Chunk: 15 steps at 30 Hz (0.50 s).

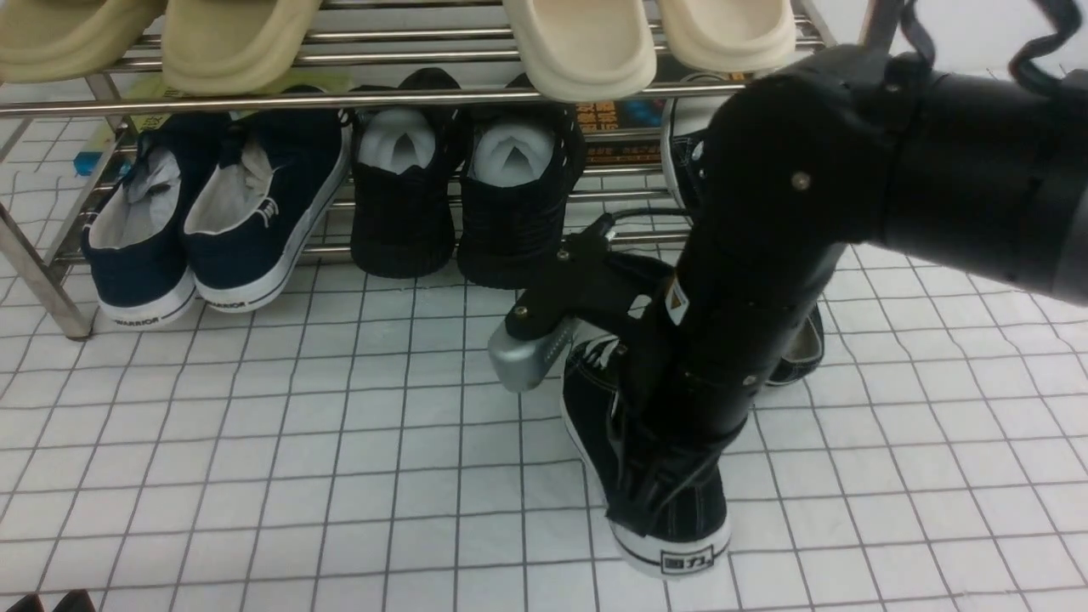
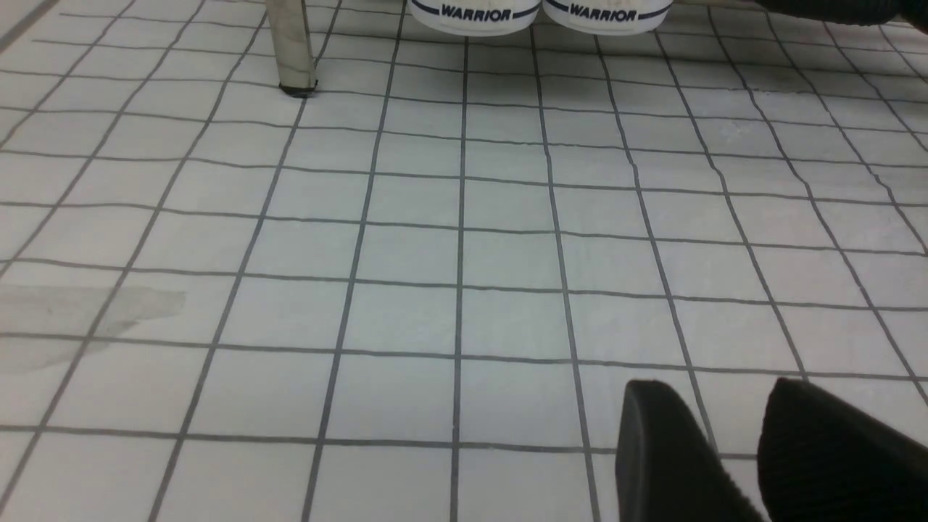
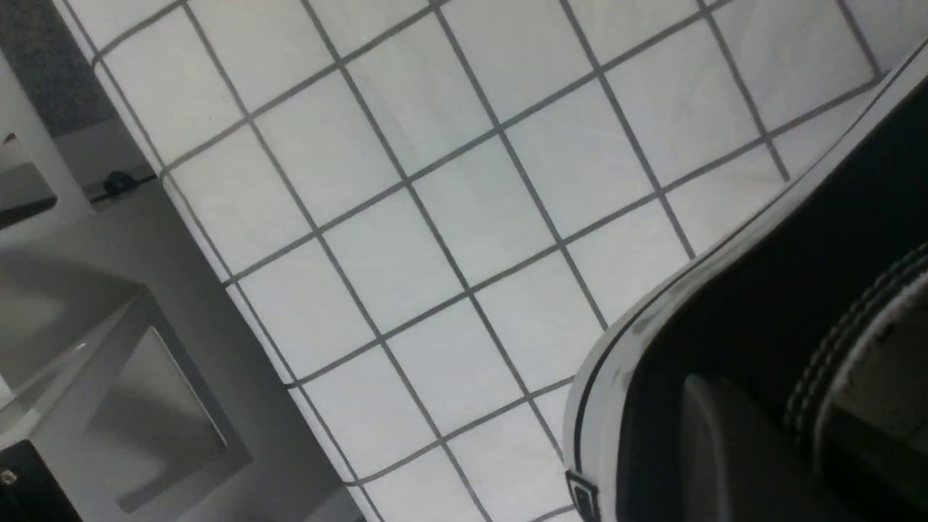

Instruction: Take the shoes off the shelf with your hand from the white checkered tablecloth.

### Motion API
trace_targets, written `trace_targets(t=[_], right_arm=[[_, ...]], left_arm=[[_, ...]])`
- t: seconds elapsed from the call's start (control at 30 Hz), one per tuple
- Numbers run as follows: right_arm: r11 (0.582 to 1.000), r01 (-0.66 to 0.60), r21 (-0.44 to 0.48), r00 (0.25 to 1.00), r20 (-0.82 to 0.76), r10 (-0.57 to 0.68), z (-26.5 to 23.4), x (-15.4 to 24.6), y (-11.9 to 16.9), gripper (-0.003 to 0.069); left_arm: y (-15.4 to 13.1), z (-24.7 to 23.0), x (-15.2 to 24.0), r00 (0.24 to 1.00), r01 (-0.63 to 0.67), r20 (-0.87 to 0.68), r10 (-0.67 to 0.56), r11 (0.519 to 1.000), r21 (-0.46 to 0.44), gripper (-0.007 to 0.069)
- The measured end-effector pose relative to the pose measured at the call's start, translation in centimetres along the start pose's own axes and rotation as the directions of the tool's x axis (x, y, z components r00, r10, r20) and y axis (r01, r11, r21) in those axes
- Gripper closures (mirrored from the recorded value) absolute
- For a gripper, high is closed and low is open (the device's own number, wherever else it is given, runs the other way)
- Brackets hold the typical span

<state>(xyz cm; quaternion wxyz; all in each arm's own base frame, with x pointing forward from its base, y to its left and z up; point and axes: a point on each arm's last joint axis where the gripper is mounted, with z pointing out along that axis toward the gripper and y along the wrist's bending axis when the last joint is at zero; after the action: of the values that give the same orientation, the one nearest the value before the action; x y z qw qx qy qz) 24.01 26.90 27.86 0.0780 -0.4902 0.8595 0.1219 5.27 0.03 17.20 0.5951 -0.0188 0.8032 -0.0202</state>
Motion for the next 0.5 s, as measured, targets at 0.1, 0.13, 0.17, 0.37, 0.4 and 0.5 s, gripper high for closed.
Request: trace_targets(t=[0.1,0.13,0.17,0.37,0.4,0.5], right_arm=[[0.997,-0.074,-0.025,0.997,-0.009,0.073,1.6,-0.5,-0.1,0.0593],[0.994,-0.099,-0.037,0.995,-0.011,0.098,2.1,-0.7,-0.2,0.0578],[0.992,-0.122,-0.039,0.992,-0.016,0.122,2.6,-0.8,-0.2,0.0553],[0.989,-0.143,-0.036,0.99,-0.026,0.142,3.2,-1.0,-0.4,0.0332],[0.99,-0.137,-0.027,0.99,-0.027,0.136,3.1,-1.0,-0.6,0.0295],[0.992,-0.128,0.022,0.991,-0.042,0.128,2.2,-0.9,-1.1,0.0213]], left_arm=[[0.0,0.0,0.0,1.0,0.0,0.0,0.0,1.0,0.0,0.0389],[0.0,0.0,0.0,1.0,0.0,0.0,0.0,1.0,0.0,0.0389],[0.0,0.0,0.0,1.0,0.0,0.0,0.0,1.0,0.0,0.0389],[0.0,0.0,0.0,1.0,0.0,0.0,0.0,1.0,0.0,0.0389],[0.0,0.0,0.0,1.0,0.0,0.0,0.0,1.0,0.0,0.0389],[0.0,0.0,0.0,1.0,0.0,0.0,0.0,1.0,0.0,0.0389]])
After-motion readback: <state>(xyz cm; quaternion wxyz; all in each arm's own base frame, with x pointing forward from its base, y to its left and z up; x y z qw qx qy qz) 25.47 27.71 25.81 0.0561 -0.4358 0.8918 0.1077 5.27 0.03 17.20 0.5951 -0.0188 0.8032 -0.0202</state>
